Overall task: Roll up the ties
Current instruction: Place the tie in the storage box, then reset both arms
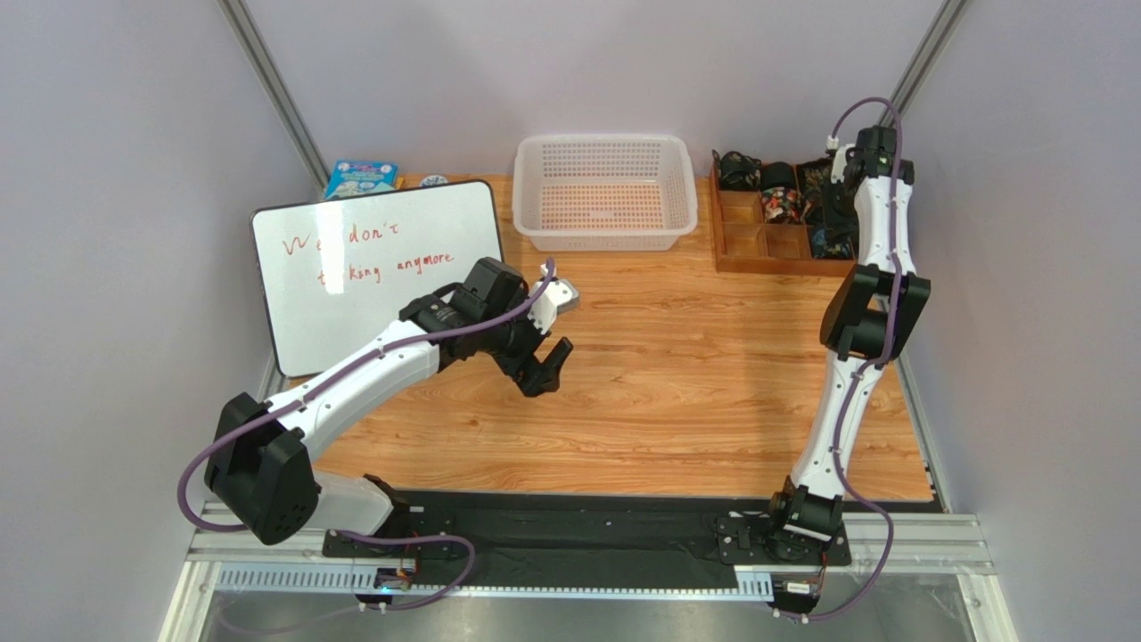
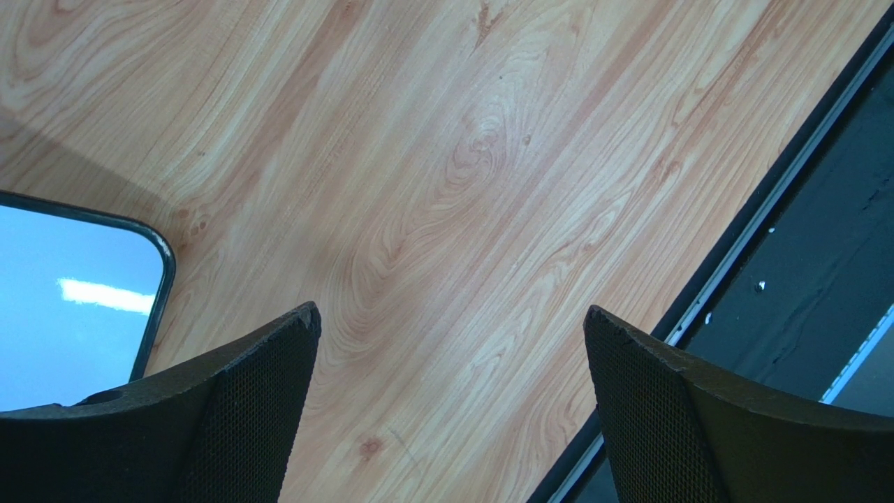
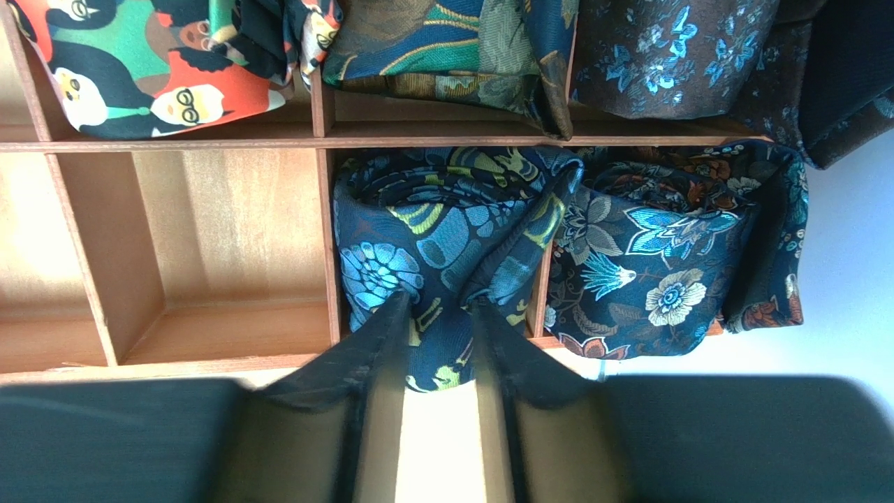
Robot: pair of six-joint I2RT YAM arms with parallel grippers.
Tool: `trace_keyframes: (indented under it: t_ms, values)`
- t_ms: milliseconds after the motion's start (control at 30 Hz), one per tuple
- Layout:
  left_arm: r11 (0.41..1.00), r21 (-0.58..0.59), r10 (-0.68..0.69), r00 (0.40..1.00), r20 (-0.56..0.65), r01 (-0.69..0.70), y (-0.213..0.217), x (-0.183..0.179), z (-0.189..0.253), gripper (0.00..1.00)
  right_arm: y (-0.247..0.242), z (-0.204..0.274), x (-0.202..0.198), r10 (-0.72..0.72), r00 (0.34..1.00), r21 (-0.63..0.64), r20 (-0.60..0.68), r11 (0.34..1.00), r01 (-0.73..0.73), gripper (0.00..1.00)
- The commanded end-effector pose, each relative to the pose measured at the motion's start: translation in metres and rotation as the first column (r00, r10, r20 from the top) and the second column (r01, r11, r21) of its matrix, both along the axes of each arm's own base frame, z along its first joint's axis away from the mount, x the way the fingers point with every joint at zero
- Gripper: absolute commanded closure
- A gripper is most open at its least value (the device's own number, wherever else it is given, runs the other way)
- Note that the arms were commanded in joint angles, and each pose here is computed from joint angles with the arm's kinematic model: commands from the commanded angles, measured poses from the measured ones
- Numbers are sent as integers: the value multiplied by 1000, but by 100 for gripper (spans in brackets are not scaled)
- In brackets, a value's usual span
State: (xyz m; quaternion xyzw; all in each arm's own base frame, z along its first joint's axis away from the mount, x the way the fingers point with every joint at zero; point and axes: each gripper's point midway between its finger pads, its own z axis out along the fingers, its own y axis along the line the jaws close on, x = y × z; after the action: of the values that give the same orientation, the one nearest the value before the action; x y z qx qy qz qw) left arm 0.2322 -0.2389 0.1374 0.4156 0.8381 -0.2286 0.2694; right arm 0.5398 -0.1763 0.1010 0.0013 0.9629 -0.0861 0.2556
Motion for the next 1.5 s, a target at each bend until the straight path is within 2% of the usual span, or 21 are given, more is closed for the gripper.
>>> trace_keyframes:
  t_ms: [0, 133, 233, 267, 333, 367, 400, 533, 667, 700, 767, 833, 900, 933, 1067, 1333, 1467]
  values:
    - [999, -26, 23, 1000, 17, -23, 2, 1, 13, 0, -2, 15, 10, -18, 998, -2, 64, 1000, 18, 64]
    - [998, -49, 52, 998, 26, -51, 3, 9, 23, 1, 14, 58, 16, 2, 985, 59, 170, 998, -12, 51]
    - [993, -96, 68, 997, 35, -65, 2, 16, 40, 1, 26, 101, 11, 10, 968, 91, 251, 995, -33, 34]
    - [991, -117, 70, 996, 55, -63, 0, 20, 52, 0, 30, 112, 9, 9, 962, 103, 273, 994, -39, 23]
    - [988, -141, 72, 994, 77, -61, -2, 24, 65, 0, 37, 145, 1, -8, 944, 130, 331, 991, -38, 12]
    - [986, -157, 73, 992, 100, -56, -4, 28, 79, 0, 45, 150, -4, 1, 941, 164, 339, 985, -61, 0]
    - [986, -158, 80, 991, 109, -62, -4, 32, 84, 0, 51, 170, -11, 4, 928, 171, 372, 983, -72, 0]
    - [983, -141, 133, 983, 123, -115, 0, 48, 104, 0, 78, 196, -36, 6, 918, 264, 396, 957, -120, 0]
    - [975, -136, 179, 984, 24, -174, 8, 50, 110, 0, 116, 210, -71, 28, 923, 383, 383, 905, -187, 0]
    - [975, -128, 186, 982, 13, -183, 11, 51, 108, 0, 126, 188, -82, 39, 946, 421, 323, 889, -181, 0]
    - [963, -131, 234, 972, -14, -234, 23, 54, 108, 1, 142, 190, -104, 61, 944, 431, 323, 879, -205, 0]
    - [952, -153, 268, 963, -6, -266, 36, 56, 115, 0, 162, 158, -128, 108, 964, 459, 242, 863, -212, 0]
    - [943, -157, 296, 955, 2, -292, 47, 53, 117, 0, 180, 156, -151, 154, 959, 454, 237, 855, -250, 0]
    - [938, -155, 315, 949, 5, -311, 55, 52, 117, 0, 187, 132, -166, 166, 971, 481, 175, 846, -231, 0]
    - [929, -107, 359, 933, 15, -355, 77, 40, 100, 1, 212, 113, -207, 222, 966, 501, 130, 826, -258, 0]
    - [888, -115, 452, 891, 32, -446, 116, 16, 89, 1, 263, 87, -248, 342, 933, 503, 111, 790, -350, 0]
    - [880, -106, 472, 876, 103, -462, 134, 3, 89, 1, 269, 75, -265, 378, 922, 496, 85, 786, -369, 0]
